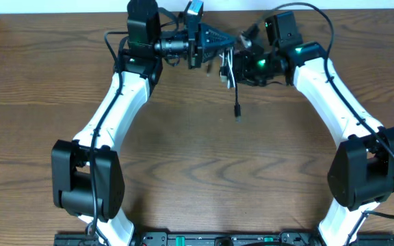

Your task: Untangle cables

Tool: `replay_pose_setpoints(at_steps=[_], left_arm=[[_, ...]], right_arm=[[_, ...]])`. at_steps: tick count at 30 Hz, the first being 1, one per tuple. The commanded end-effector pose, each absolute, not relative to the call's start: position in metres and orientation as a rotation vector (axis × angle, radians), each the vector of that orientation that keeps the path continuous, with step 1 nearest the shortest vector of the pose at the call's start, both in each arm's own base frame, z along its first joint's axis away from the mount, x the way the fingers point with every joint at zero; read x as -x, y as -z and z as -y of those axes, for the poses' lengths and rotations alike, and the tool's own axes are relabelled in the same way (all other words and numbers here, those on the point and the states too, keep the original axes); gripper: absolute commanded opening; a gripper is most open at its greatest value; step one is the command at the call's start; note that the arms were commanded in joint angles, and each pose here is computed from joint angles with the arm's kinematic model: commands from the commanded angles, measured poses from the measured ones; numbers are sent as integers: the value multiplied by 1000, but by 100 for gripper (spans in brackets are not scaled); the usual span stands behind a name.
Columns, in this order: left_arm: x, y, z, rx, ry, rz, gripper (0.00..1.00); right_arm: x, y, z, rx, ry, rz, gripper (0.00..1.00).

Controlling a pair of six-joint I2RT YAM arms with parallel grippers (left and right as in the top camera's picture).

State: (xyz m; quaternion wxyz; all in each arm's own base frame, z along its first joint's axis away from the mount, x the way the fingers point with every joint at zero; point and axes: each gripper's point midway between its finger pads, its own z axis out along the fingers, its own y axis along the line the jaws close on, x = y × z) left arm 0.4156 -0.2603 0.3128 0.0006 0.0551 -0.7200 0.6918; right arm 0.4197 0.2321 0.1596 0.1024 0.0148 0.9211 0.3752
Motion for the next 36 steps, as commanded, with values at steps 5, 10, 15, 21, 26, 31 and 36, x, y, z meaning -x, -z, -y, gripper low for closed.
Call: replay_pose_setpoints(at_steps=[5, 10, 15, 21, 26, 31, 36], left_arm=[[-432, -319, 213, 47, -2307, 2469, 7], [-422, -219, 192, -222, -1819, 2795, 7], [-399, -141, 146, -375, -1076, 3107, 7], [-389, -132, 156, -257, -948, 3153, 7], [-383, -115, 147, -263, -715, 3208, 15], [-390, -110, 129, -302, -566, 3276, 16], [-402, -105, 87, -408, -281, 3367, 15]], right_arm=[[-414, -103, -121, -340, -410, -2920, 30], [-401, -99, -114, -280, -351, -2978, 29], [-394, -98, -124, -175, -342, -2999, 29], [-390, -97, -139, -96, -288, -2997, 34], [-393, -99, -146, -76, -330, -2980, 39], [-395, -100, -152, -35, -373, -2967, 42], [-391, -102, -160, 11, -448, -2974, 44]])
